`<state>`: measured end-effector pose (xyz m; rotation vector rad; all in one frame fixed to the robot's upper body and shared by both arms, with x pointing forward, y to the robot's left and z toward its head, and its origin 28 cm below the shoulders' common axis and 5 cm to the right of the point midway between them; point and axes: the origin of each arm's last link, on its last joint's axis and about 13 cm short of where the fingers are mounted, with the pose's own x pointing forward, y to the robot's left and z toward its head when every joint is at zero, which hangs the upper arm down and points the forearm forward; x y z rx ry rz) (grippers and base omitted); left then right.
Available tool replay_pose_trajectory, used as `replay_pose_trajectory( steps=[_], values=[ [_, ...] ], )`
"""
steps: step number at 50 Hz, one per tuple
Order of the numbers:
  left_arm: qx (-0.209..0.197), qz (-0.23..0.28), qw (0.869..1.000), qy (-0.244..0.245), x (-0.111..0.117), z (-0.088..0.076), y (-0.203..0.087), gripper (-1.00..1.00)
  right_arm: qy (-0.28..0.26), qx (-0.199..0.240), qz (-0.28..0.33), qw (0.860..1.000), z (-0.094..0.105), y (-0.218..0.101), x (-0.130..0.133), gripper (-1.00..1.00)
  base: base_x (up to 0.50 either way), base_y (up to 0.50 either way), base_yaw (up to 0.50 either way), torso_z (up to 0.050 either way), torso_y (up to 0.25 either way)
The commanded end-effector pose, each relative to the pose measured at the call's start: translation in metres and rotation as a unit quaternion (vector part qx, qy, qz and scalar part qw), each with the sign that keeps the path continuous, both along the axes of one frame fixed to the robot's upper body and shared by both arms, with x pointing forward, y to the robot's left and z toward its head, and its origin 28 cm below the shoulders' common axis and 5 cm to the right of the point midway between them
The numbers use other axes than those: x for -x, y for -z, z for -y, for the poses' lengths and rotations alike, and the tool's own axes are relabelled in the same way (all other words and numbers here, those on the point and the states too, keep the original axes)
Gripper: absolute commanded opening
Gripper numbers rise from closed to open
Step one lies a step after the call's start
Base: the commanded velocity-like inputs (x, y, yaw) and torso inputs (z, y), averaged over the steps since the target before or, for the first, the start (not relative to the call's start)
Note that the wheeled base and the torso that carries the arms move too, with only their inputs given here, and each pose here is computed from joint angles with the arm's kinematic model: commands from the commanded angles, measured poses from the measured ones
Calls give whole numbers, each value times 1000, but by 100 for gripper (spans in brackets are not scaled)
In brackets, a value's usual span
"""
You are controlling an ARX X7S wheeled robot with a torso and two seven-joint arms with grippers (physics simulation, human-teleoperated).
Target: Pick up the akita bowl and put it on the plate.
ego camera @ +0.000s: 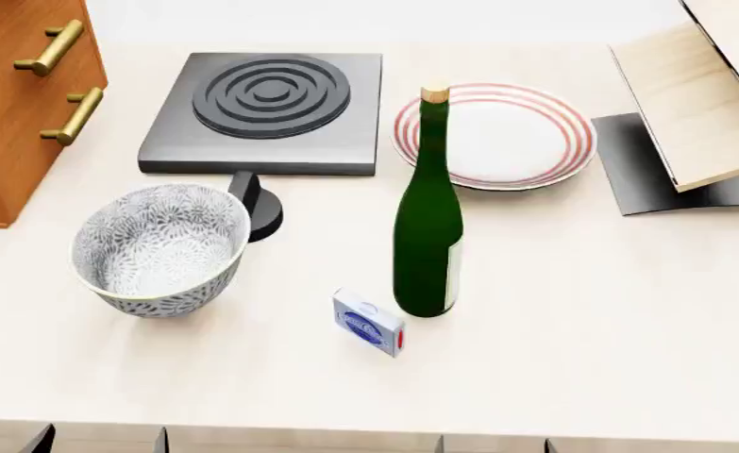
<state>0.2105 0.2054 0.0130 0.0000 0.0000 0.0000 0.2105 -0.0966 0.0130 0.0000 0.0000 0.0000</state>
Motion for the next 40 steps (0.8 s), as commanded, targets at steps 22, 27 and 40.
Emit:
replay_pose_trajectory(
  steps=[22,27,40],
  values=[
    [-22,69,997,-15,7,-2,-47,100,18,-18,52,998,9,-36,3,100,0,0,0,0,0],
    [-22,93,995,-22,10,-4,-63,100,23,-25,62,997,10,-47,1,100,0,0,0,0,0],
    [-51,219,972,-63,58,-5,-112,100,58,-28,170,983,20,-93,41,100,0,0,0,0,0]
  ],
)
